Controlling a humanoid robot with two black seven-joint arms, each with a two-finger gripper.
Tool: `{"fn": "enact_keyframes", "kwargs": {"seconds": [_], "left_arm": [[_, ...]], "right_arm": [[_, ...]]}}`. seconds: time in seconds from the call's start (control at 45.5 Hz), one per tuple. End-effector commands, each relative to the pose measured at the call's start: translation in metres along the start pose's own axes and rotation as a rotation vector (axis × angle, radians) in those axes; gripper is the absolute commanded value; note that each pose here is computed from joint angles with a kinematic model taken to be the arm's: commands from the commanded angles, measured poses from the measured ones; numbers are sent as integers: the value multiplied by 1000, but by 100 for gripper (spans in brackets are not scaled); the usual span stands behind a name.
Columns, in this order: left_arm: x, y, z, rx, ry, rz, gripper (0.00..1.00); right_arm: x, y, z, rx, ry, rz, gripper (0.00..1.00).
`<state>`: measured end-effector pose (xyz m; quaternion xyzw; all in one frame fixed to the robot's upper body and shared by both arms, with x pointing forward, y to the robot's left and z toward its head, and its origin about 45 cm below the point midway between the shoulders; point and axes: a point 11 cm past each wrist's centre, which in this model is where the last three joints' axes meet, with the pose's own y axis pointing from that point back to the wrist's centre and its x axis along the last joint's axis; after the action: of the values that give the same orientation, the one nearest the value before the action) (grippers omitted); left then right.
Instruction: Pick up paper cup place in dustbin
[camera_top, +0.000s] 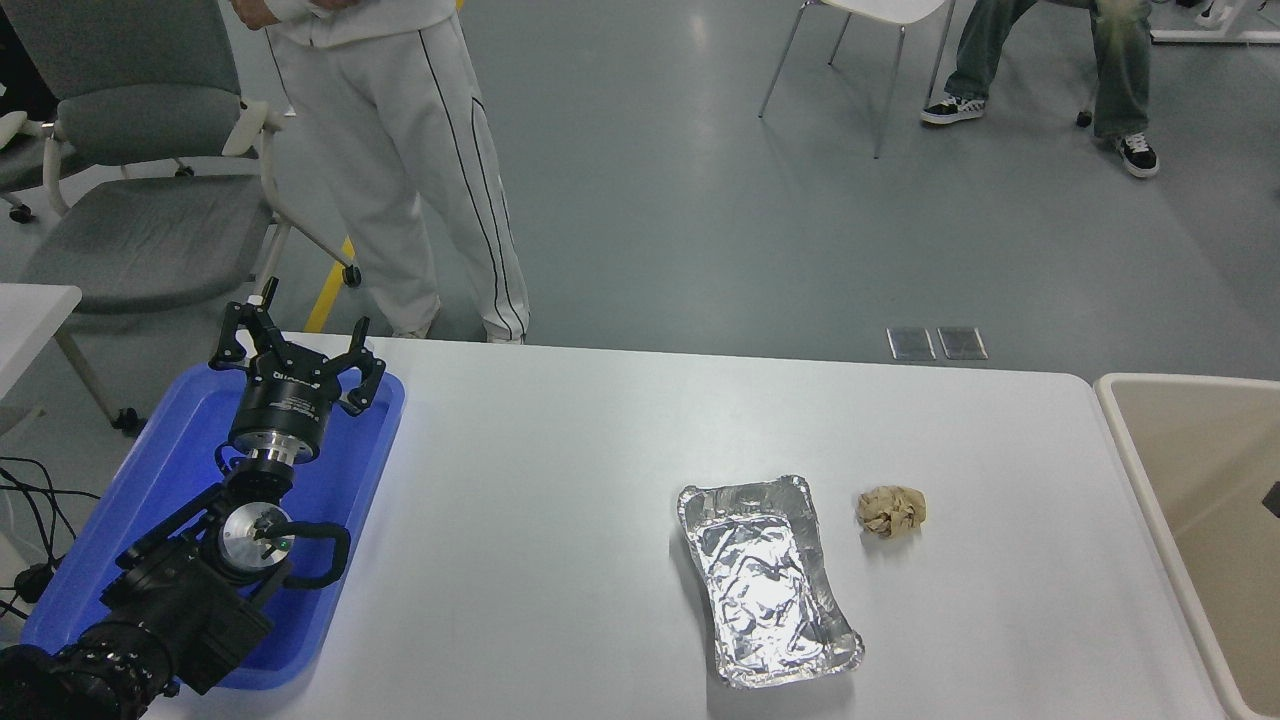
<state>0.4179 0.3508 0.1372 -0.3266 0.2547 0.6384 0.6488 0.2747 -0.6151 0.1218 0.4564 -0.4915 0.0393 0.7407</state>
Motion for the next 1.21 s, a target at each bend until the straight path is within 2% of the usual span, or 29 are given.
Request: {"fn": "enact_keyframes", "kwargs": {"seconds": [0.0,0.198,0.418,0.659,0.857,1.033,1.187], "left_arm": [[0,0,1,-1,0,0,100],[0,0,0,1,1,0,100],[0,0,0,1,1,0,100],[-1,-1,0,0,1,-1,100],[0,0,0,0,0,0,100],[0,0,0,1,1,0,100],[0,-1,1,0,0,-1,100]], "right_arm": [[13,25,-12,68,-76,-92,99],[18,54,-39,131,-2,-201,100],[56,98,-61,147,149,-309,100],[66,145,-99,194,245,-587,100],[82,180,-128,213,341,-717,100],[97,212,-155,243,419,-774,100],[114,242,-185,288,494,-710,100]]}}
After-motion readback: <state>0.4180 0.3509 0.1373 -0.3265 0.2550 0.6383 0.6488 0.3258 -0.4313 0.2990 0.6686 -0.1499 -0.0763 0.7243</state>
